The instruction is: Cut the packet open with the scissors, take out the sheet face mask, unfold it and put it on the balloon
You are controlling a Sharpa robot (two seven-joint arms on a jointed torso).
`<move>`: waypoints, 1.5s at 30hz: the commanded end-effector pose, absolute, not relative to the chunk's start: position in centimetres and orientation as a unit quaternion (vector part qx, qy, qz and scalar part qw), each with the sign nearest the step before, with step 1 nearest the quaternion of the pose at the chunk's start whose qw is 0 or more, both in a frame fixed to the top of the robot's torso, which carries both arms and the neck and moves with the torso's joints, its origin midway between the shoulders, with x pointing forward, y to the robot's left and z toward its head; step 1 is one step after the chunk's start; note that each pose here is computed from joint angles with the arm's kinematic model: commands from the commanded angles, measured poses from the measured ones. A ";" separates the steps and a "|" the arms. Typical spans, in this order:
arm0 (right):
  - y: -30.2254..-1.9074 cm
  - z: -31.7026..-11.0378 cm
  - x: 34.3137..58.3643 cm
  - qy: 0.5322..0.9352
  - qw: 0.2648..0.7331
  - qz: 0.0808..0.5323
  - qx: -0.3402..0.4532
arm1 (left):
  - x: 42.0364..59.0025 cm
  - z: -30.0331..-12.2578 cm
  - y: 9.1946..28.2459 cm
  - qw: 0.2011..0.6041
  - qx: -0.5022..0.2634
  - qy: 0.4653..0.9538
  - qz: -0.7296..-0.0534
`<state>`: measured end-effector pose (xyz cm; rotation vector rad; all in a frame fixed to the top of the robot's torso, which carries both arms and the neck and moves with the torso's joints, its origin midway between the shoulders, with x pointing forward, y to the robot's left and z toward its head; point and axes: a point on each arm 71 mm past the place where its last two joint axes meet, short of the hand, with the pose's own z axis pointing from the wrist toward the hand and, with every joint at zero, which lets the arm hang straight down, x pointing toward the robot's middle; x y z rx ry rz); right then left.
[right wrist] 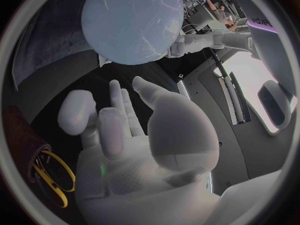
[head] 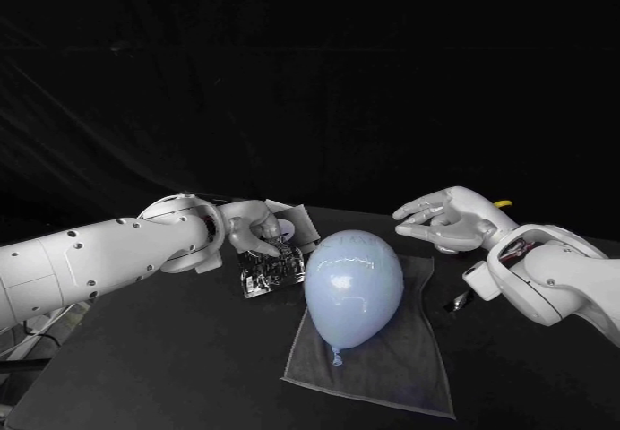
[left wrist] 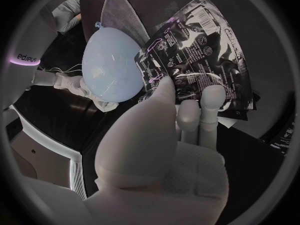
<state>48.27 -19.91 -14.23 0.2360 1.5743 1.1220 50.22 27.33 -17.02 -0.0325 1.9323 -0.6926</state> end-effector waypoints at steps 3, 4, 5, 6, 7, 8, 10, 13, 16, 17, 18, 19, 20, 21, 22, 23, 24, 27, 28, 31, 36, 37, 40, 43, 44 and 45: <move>-20.0 -14.2 48.3 0.664 0.565 0.480 0.101 | 50.4 -16.4 27.2 0.497 -0.055 0.797 -0.338; -20.0 -14.1 48.4 0.662 0.567 0.480 0.102 | 50.5 -16.2 27.3 0.503 -0.063 0.790 -0.344; -20.0 -14.1 48.4 0.661 0.568 0.479 0.103 | 50.6 -16.0 27.4 0.509 -0.070 0.784 -0.348; -20.1 -14.1 48.4 0.660 0.569 0.479 0.103 | 50.7 -15.8 27.4 0.516 -0.077 0.777 -0.352; -20.1 -14.1 48.4 0.659 0.570 0.479 0.104 | 50.9 -15.6 27.5 0.523 -0.084 0.770 -0.356; -20.2 -14.1 48.5 0.658 0.571 0.479 0.105 | 51.0 -15.4 27.5 0.529 -0.091 0.762 -0.362; -20.2 -14.1 48.6 0.656 0.574 0.479 0.106 | 51.2 -14.9 27.7 0.547 -0.109 0.741 -0.375; -20.3 -14.1 48.8 0.654 0.576 0.478 0.109 | 51.7 -14.0 27.9 0.572 -0.129 0.709 -0.392; -20.2 -14.0 48.9 0.652 0.577 0.479 0.110 | 52.2 -13.1 28.0 0.591 -0.139 0.684 -0.404; -20.2 -14.0 48.9 0.652 0.577 0.479 0.111 | 52.3 -12.8 28.0 0.595 -0.141 0.679 -0.406; -20.2 -14.0 49.0 0.651 0.578 0.479 0.112 | 52.5 -12.5 27.9 0.599 -0.142 0.674 -0.408; -20.2 -14.0 49.1 0.650 0.578 0.480 0.114 | 52.6 -12.2 27.9 0.602 -0.142 0.670 -0.411; -20.2 -14.0 49.1 0.650 0.578 0.480 0.115 | 52.7 -11.9 27.8 0.603 -0.142 0.668 -0.412; -20.2 -13.9 49.2 0.649 0.578 0.480 0.116 | 52.8 -11.6 27.7 0.605 -0.142 0.665 -0.414; -20.1 -13.9 49.3 0.648 0.579 0.481 0.117 | 52.9 -11.3 27.6 0.607 -0.141 0.663 -0.416; -20.1 -13.8 49.3 0.647 0.580 0.481 0.117 | 53.0 -11.0 27.5 0.607 -0.139 0.661 -0.417; -20.1 -13.8 49.3 0.647 0.580 0.481 0.118 | 53.1 -10.8 27.5 0.608 -0.139 0.660 -0.418; -20.1 -13.6 49.5 0.644 0.583 0.481 0.119 | 53.2 -10.1 27.0 0.609 -0.134 0.657 -0.424; -20.1 -13.6 49.6 0.643 0.584 0.481 0.119 | 53.3 -9.9 26.7 0.608 -0.133 0.656 -0.427; -20.0 -13.5 49.7 0.641 0.585 0.482 0.120 | 53.4 -9.6 25.9 0.607 -0.131 0.650 -0.438; -19.9 -13.0 50.2 0.633 0.588 0.484 0.137 | 54.0 -9.1 24.6 0.617 -0.136 0.623 -0.461; -19.9 -12.8 50.4 0.632 0.589 0.484 0.141 | 54.1 -9.1 24.3 0.620 -0.136 0.616 -0.466; -19.9 -12.1 51.1 0.633 0.586 0.479 0.163 | 54.5 -9.0 23.4 0.633 -0.130 0.594 -0.480; -19.9 -11.5 52.0 0.641 0.573 0.475 0.188 | 54.7 -9.1 22.6 0.643 -0.118 0.577 -0.491; -19.9 -11.3 52.3 0.646 0.567 0.473 0.196 | 54.8 -9.2 22.3 0.646 -0.111 0.571 -0.494; -19.8 -11.2 52.5 0.650 0.562 0.471 0.201 | 54.8 -9.3 22.1 0.649 -0.104 0.567 -0.496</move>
